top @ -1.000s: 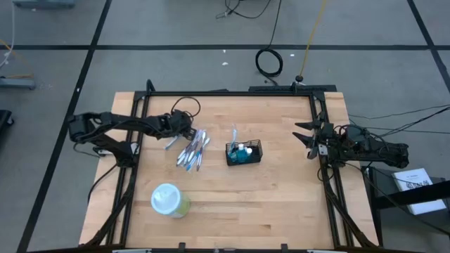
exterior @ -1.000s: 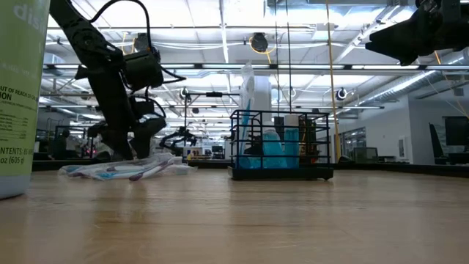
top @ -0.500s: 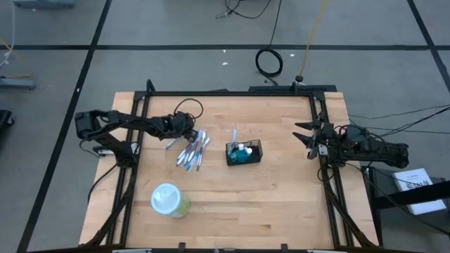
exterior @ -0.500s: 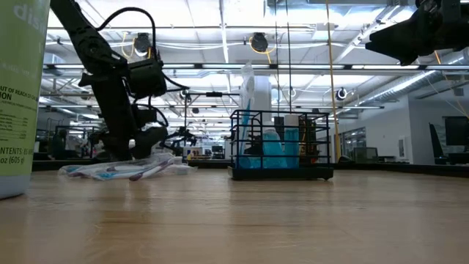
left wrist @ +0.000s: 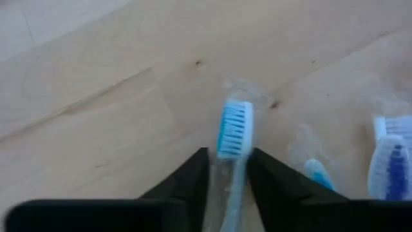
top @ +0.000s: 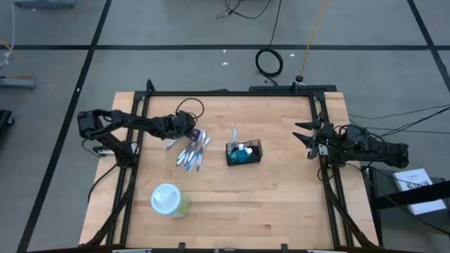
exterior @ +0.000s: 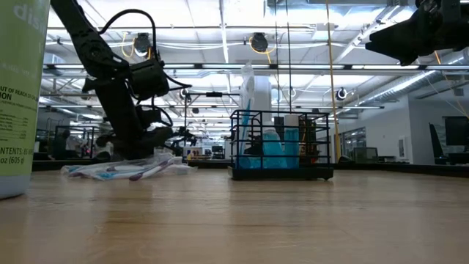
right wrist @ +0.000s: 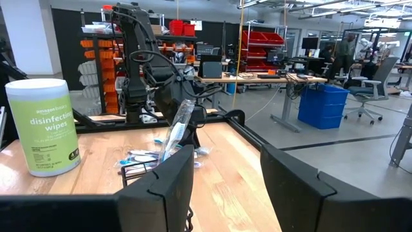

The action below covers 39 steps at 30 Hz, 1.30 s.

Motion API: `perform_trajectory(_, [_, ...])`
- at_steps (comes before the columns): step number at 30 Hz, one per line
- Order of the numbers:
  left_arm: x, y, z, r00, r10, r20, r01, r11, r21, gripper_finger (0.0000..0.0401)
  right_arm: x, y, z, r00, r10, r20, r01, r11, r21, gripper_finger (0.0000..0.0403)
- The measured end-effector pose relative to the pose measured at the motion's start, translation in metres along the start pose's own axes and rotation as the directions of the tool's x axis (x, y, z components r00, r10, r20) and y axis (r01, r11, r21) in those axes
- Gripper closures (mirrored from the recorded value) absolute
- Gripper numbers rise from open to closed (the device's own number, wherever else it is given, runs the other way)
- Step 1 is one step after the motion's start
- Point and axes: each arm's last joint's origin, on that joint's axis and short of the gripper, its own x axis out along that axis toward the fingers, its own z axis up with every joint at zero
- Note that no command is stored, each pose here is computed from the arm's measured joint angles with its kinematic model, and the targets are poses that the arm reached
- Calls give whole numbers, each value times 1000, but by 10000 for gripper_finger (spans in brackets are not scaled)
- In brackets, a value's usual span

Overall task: Pick & Place toothbrushing station
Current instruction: Put the blue toothbrush into the black mesh organizer

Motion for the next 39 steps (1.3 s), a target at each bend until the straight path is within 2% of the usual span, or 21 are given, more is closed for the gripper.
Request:
perform_trajectory(6, [0,0,0,1000,5,3,-5,1000,-6,384,0,0,0,1000,0,0,0,1000,0,232])
perform_trajectory(8, [0,0,1,1000,4,11,-4,1000,13,389,0,0,0,1000,0,0,0,1000,0,232])
perform_trajectory(12, [-12,0,6,997,-11,71,5,996,84,374,0,0,0,1000,0,0,0,1000,0,232])
perform_trajectory(15, [-35,-4,19,978,-34,206,14,995,96,380,0,0,0,1000,0,0,0,1000,0,232])
perform_trajectory(19, [-72,-11,32,912,-108,396,56,989,139,390,0,0,0,1000,0,0,0,1000,0,232])
perform_trajectory(20, [-82,-14,35,882,-147,448,84,984,157,387,0,0,0,1000,0,0,0,1000,0,232])
perform_trajectory(24, [-122,-29,46,696,-327,639,206,944,259,381,0,0,0,1000,-1,0,1,1000,0,232])
perform_trajectory(28, [-147,-49,48,467,-546,695,326,838,439,391,0,0,0,1000,0,0,0,1000,0,232])
perform_trajectory(30, [-152,-59,47,365,-618,696,355,784,510,390,0,0,0,1000,0,0,0,1000,0,232])
perform_trajectory(35, [-147,-82,43,190,-711,677,385,688,615,390,0,0,0,1000,0,0,0,1000,0,232])
perform_trajectory(39, [-131,-98,38,65,-764,642,410,607,681,391,0,0,0,1000,0,0,0,1000,0,232])
